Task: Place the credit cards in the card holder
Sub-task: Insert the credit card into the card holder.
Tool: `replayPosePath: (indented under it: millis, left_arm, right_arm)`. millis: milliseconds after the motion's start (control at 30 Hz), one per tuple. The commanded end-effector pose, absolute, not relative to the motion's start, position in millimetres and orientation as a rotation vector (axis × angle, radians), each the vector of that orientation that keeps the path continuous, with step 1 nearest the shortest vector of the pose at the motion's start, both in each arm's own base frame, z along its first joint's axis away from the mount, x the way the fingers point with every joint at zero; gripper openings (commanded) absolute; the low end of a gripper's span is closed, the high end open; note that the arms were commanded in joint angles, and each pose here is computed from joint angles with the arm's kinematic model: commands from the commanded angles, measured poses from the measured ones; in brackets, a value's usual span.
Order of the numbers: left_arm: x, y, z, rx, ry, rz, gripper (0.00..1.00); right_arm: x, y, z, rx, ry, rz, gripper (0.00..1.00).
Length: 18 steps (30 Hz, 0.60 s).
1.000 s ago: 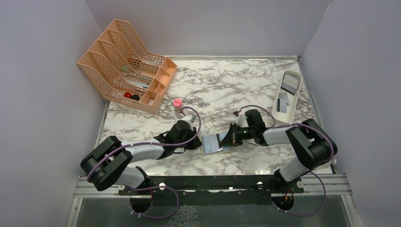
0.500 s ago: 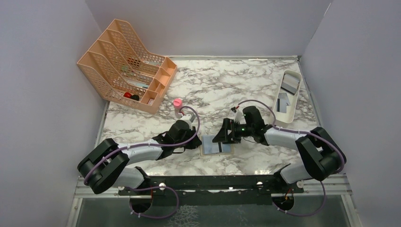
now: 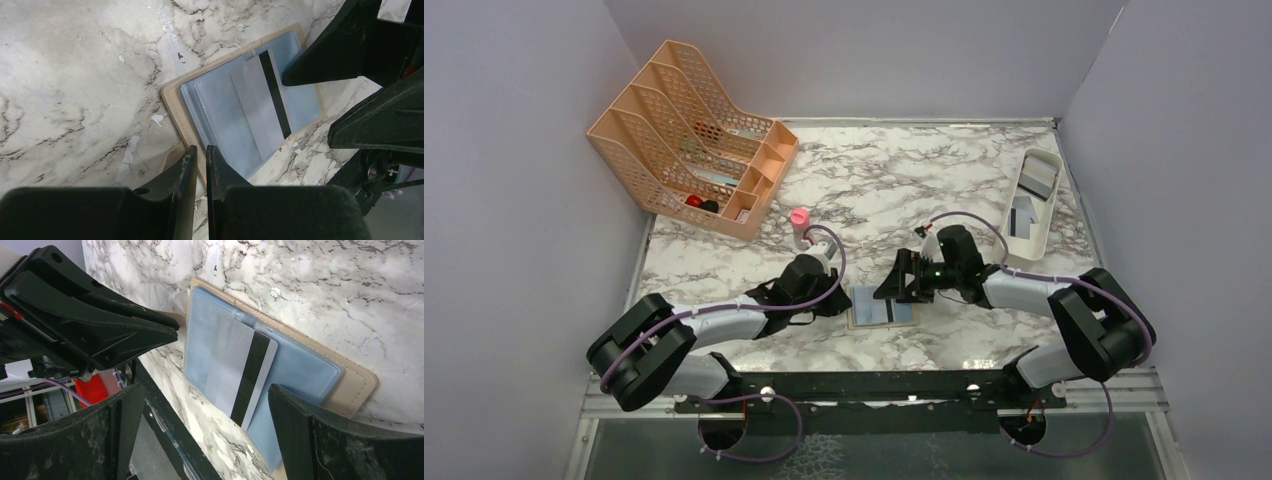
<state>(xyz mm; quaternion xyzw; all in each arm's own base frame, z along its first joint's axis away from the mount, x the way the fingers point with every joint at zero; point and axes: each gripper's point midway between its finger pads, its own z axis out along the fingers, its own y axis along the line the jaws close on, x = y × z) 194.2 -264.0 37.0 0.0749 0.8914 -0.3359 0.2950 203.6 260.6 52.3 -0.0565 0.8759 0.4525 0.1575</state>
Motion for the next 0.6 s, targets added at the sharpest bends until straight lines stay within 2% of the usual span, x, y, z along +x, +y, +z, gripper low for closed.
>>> replayPosePath:
  millis: [0, 567]
  left_arm:
    - [193, -271, 41, 0.207, 2.352, -0.953, 0.16]
    - [190, -275, 34, 0.207, 2.377, -0.979, 0.16]
  right_arm:
    - [192, 257, 27, -0.095, 2.594, 1.214, 1.00]
    - [188, 304, 37, -0.142, 2.563, 1.316, 1.00]
